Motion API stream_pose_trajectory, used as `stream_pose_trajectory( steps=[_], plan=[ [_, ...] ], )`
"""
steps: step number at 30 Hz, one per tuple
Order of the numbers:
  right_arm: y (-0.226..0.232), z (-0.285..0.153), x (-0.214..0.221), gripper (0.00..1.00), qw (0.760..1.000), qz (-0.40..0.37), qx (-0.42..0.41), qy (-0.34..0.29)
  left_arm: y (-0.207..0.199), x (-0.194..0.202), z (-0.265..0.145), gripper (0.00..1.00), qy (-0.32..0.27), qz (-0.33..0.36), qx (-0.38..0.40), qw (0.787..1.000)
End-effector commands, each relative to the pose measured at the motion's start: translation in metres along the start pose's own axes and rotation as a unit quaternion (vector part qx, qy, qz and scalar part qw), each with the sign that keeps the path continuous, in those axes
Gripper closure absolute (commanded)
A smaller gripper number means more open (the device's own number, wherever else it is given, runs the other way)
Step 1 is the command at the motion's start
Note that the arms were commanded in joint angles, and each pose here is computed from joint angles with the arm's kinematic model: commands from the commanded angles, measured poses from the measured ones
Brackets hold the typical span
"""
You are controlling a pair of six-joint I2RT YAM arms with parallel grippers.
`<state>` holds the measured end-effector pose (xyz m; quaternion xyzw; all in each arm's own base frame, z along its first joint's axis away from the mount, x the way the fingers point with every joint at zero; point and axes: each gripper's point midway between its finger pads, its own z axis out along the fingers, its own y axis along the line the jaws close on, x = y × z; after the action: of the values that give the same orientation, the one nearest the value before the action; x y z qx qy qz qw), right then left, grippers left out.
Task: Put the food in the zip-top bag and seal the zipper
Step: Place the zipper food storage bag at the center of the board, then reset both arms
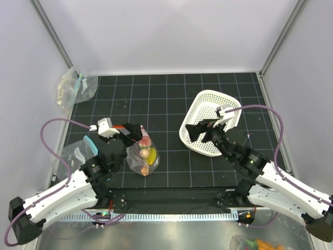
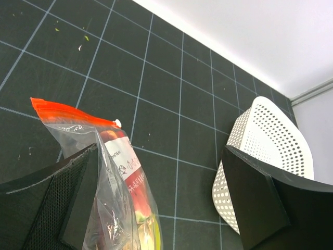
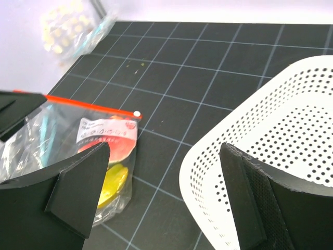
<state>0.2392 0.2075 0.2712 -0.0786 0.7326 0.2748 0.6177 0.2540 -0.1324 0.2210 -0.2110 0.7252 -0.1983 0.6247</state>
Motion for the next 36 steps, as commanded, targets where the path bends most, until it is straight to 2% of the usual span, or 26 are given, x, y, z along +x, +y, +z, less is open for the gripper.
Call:
stream_pose_trajectory(
  steps=[1, 2, 5, 6, 8, 9, 10, 11, 14, 16, 17, 19, 20, 22, 25, 26, 27, 28, 29, 30, 33, 35, 36],
  plan=[
    [-0.012, 0.0, -0.021, 0.06, 0.998, 0.021, 0.04, -0.046, -0.011, -0.004, 0.005, 0.0, -0.005, -0.003, 0.008, 1.0],
    [-0.013, -0.001, -0.021, 0.06, 0.998, 0.02, 0.043, -0.043, -0.021, -0.002, 0.007, 0.0, -0.003, -0.014, 0.025, 1.0],
    [-0.018, -0.004, -0.024, 0.06, 0.997, 0.019, 0.05, -0.055, -0.04, 0.029, 0.019, 0.05, 0.032, 0.013, 0.066, 0.997],
    [-0.02, -0.006, -0.026, 0.05, 0.996, 0.022, 0.053, -0.062, -0.069, 0.038, 0.019, 0.1, 0.052, 0.007, 0.127, 0.991],
    [-0.02, -0.007, -0.027, 0.04, 0.996, 0.021, 0.053, -0.067, -0.104, 0.073, 0.026, 0.15, 0.11, 0.06, 0.189, 0.974],
    [-0.02, -0.008, -0.028, 0.05, 0.996, 0.02, 0.051, -0.066, -0.116, 0.087, 0.025, 0.16, 0.141, 0.076, 0.209, 0.965],
    [-0.019, -0.011, -0.029, 0.05, 0.996, 0.018, 0.047, -0.067, -0.147, 0.094, 0.015, 0.16, 0.169, 0.085, 0.258, 0.947],
    [-0.019, -0.011, -0.028, 0.05, 0.997, 0.016, 0.045, -0.066, -0.148, 0.118, 0.015, 0.15, 0.197, 0.111, 0.26, 0.939],
    [-0.018, -0.012, -0.029, 0.04, 0.997, 0.014, 0.041, -0.068, -0.167, 0.118, -0.003, 0.11, 0.179, 0.154, 0.293, 0.926],
    [-0.016, -0.012, -0.029, 0.05, 0.997, 0.013, 0.036, -0.064, -0.163, 0.111, -0.01, 0.04, 0.171, 0.15, 0.299, 0.927],
    [-0.014, -0.013, -0.029, 0.05, 0.998, 0.012, 0.033, -0.061, -0.167, 0.089, -0.016, 0.02, 0.143, 0.135, 0.311, 0.93],
    [-0.014, -0.013, -0.027, 0.05, 0.998, 0.011, 0.029, -0.059, -0.154, 0.083, -0.022, 0.0, 0.129, 0.127, 0.313, 0.933],
    [-0.013, -0.013, -0.028, 0.04, 0.998, 0.012, 0.029, -0.061, -0.157, 0.062, -0.03, 0.0, 0.103, 0.105, 0.326, 0.934],
    [-0.014, -0.012, -0.028, 0.05, 0.998, 0.012, 0.03, -0.062, -0.148, 0.054, -0.033, 0.0, 0.088, 0.097, 0.323, 0.937],
    [-0.013, -0.012, -0.026, 0.05, 0.998, 0.011, 0.026, -0.056, -0.128, 0.025, -0.026, 0.0, 0.045, 0.084, 0.268, 0.959],
    [-0.013, -0.013, -0.027, 0.04, 0.998, 0.013, 0.028, -0.059, -0.102, 0.016, -0.014, 0.0, 0.021, 0.09, 0.194, 0.977],
    [-0.014, -0.012, -0.026, 0.04, 0.998, 0.014, 0.029, -0.059, -0.087, 0.004, -0.012, 0.0, 0.003, 0.076, 0.155, 0.985],
    [-0.016, -0.012, -0.026, 0.04, 0.997, 0.015, 0.034, -0.061, -0.068, -0.006, -0.007, 0.0, -0.018, 0.071, 0.102, 0.992],
    [-0.016, -0.012, -0.027, 0.04, 0.997, 0.017, 0.035, -0.062, -0.034, -0.018, -0.004, 0.0, -0.05, 0.082, 0.016, 0.995],
    [-0.016, -0.012, -0.027, 0.05, 0.997, 0.018, 0.037, -0.063, -0.024, -0.032, -0.007, 0.0, -0.068, 0.073, -0.008, 0.995],
    [-0.021, -0.015, -0.032, 0.04, 0.996, 0.027, 0.051, -0.072, -0.013, -0.046, -0.016, 0.0, -0.074, 0.076, -0.022, 0.994],
    [-0.028, -0.018, -0.033, 0.04, 0.994, 0.032, 0.064, -0.083, -0.013, -0.056, -0.023, 0.0, -0.084, 0.039, 0.0, 0.996],
    [-0.029, -0.019, -0.033, 0.04, 0.993, 0.035, 0.068, -0.087, -0.013, -0.047, -0.024, 0.0, -0.075, 0.04, 0.022, 0.996]
  ],
)
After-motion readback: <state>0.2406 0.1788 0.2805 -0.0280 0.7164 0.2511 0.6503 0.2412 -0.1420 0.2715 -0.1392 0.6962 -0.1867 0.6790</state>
